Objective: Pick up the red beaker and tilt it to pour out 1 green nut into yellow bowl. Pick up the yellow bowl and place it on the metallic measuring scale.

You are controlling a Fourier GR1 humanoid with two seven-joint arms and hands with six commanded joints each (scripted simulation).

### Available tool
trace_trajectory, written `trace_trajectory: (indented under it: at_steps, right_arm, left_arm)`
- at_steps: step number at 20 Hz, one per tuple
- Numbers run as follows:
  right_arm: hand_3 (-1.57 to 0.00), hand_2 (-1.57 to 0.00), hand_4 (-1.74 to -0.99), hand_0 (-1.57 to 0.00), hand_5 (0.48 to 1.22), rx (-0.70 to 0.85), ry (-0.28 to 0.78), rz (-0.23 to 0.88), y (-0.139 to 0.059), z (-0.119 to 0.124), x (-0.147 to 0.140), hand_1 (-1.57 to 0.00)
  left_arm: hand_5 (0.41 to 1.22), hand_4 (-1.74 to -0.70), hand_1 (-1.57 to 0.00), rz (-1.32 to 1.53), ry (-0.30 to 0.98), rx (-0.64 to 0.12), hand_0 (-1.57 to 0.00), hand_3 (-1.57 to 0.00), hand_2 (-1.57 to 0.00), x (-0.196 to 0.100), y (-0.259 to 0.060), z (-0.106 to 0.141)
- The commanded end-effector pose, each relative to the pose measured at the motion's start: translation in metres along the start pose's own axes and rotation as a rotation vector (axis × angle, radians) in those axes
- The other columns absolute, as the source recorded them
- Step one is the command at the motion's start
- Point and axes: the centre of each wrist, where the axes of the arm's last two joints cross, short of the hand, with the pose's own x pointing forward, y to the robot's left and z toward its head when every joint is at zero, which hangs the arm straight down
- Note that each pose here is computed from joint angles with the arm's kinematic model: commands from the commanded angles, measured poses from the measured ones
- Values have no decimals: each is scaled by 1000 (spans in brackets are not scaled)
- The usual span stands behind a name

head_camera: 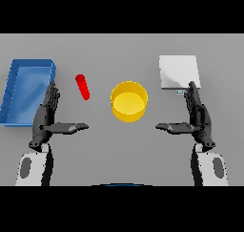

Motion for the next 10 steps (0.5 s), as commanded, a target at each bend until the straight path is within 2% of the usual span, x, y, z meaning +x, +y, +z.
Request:
trace_trajectory:
  at_steps: [1,6,7,8,10]
  right_arm:
    - [1,1,-1167,1,599,0,-1,-1,1,0,0,1]
    - [1,1,-1167,1,599,6,-5,0,8,4,-1,1]
    - [1,1,-1167,1,599,7,-92,158,6,13,2,1]
    - [1,1,-1163,1,595,14,-131,246,11,22,3,1]
    - [1,1,-1160,1,591,3,-112,331,10,28,4,1]
  left_arm:
    - [599,-1151,1,0,0,1,1,1,1,0,0,0]
    - [599,-1151,1,-1,-5,6,1,1,1,1,2,-1]
    - [599,-1151,1,-65,-23,-25,1,1,1,1,5,9]
    - [599,-1156,1,-102,-28,-45,1,1,1,5,6,15]
    - [599,-1161,1,-133,-28,-65,1,1,1,12,4,23]
